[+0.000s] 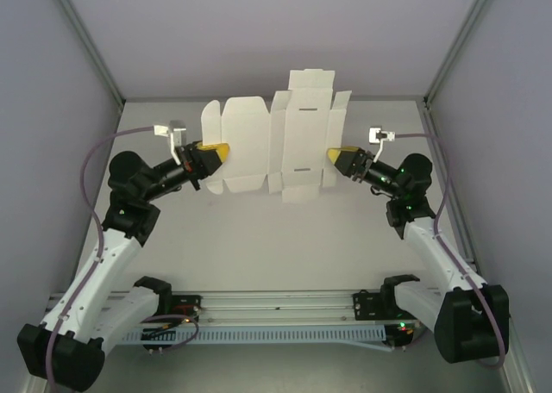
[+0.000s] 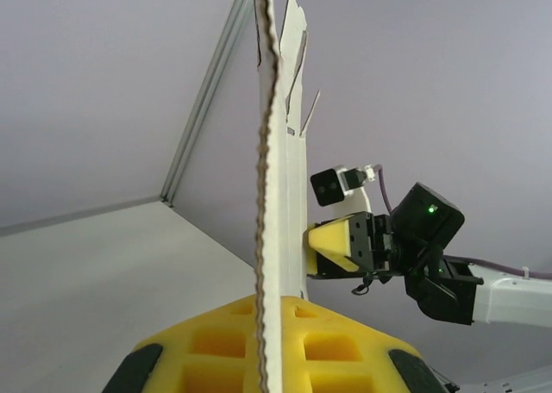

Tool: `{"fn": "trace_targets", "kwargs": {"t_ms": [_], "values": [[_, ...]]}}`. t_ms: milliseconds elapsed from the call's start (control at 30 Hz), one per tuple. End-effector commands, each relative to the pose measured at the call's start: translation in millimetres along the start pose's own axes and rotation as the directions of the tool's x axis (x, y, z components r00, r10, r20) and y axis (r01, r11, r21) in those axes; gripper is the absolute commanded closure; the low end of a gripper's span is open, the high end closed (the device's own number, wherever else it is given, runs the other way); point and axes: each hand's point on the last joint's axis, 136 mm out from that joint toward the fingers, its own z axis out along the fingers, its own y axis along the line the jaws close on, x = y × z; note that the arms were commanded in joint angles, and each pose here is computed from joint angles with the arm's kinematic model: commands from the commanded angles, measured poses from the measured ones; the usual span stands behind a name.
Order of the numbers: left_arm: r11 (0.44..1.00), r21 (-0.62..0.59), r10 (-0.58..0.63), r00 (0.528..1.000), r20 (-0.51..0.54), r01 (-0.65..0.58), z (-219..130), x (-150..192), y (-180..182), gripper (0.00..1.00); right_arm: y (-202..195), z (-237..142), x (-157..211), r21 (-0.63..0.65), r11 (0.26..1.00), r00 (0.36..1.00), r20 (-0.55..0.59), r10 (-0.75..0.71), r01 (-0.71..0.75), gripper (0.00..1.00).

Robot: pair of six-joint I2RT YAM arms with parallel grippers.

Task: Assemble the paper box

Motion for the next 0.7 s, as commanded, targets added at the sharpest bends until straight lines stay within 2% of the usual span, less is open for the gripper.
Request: {"fn": "trace_targets", "kwargs": {"t_ms": [0, 100, 167, 233, 267, 300, 333, 367, 400, 433, 467, 533, 600, 667], "values": [[1.000, 0.008, -0.008, 1.000, 0.020, 0.008, 0, -1, -2, 1.00, 32, -1, -3, -0.108, 0.992, 0.998, -0.003, -0.067, 0.066, 0.68], [0.999, -0.023, -0.024, 0.999, 0.032, 0.024, 0, -1, 6, 1.00, 38, -2, -2, -0.112, 0.990, 0.996, -0.003, -0.087, 0.086, 0.83], [0.999, -0.038, -0.026, 0.999, 0.039, 0.028, -1, 0, 8, 1.00, 37, -2, 0, -0.097, 0.991, 0.995, -0.009, -0.095, 0.094, 0.88], [0.998, -0.051, -0.035, 0.999, 0.039, 0.037, -1, 2, 12, 1.00, 34, -2, 5, -0.076, 0.992, 0.994, -0.025, -0.107, 0.105, 1.00], [0.998, -0.053, -0.039, 0.999, 0.034, 0.041, -1, 5, 13, 1.00, 31, -2, 6, -0.059, 0.993, 0.994, -0.028, -0.107, 0.105, 1.00], [0.997, -0.065, -0.047, 0.999, 0.027, 0.049, -1, 7, 16, 0.94, 28, 0, 10, -0.039, 0.994, 0.993, -0.045, -0.108, 0.107, 1.00], [0.994, -0.095, -0.058, 0.998, 0.020, 0.060, -2, 10, 22, 0.69, 26, 1, 15, -0.025, 0.993, 0.991, -0.071, -0.117, 0.115, 1.00], [0.988, -0.139, -0.064, 0.998, 0.011, 0.065, -3, 14, 30, 0.36, 21, 2, 18, 0.008, 0.993, 0.989, -0.089, -0.117, 0.118, 1.00], [0.976, -0.207, -0.075, 0.997, -0.001, 0.073, -7, 20, 41, 0.10, 17, 4, 21, 0.043, 0.990, 0.985, -0.110, -0.131, 0.136, 1.00], [0.953, -0.293, -0.089, 0.996, -0.008, 0.082, -12, 26, 56, 0.00, 11, 5, 28, 0.072, 0.987, 0.981, -0.142, -0.130, 0.141, 1.00], [0.914, -0.394, -0.110, 0.994, -0.014, 0.096, -21, 34, 73, 0.00, 4, 5, 35, 0.107, 0.984, 0.978, -0.168, -0.121, 0.140, 1.00], [0.787, -0.606, -0.161, 0.987, -0.020, 0.116, -47, 54, 109, 0.00, -14, 6, 57, 0.163, 0.978, 0.967, -0.239, -0.087, 0.128, 1.00], [0.616, -0.777, -0.229, 0.973, -0.026, 0.125, -80, 81, 140, 0.00, -36, 6, 84, 0.214, 0.972, 0.955, -0.295, -0.027, 0.094, 1.00], [0.461, -0.881, -0.290, 0.956, -0.035, 0.108, -110, 107, 158, 0.00, -55, 5, 109, 0.239, 0.969, 0.941, -0.339, 0.022, 0.063, 1.00]]}}
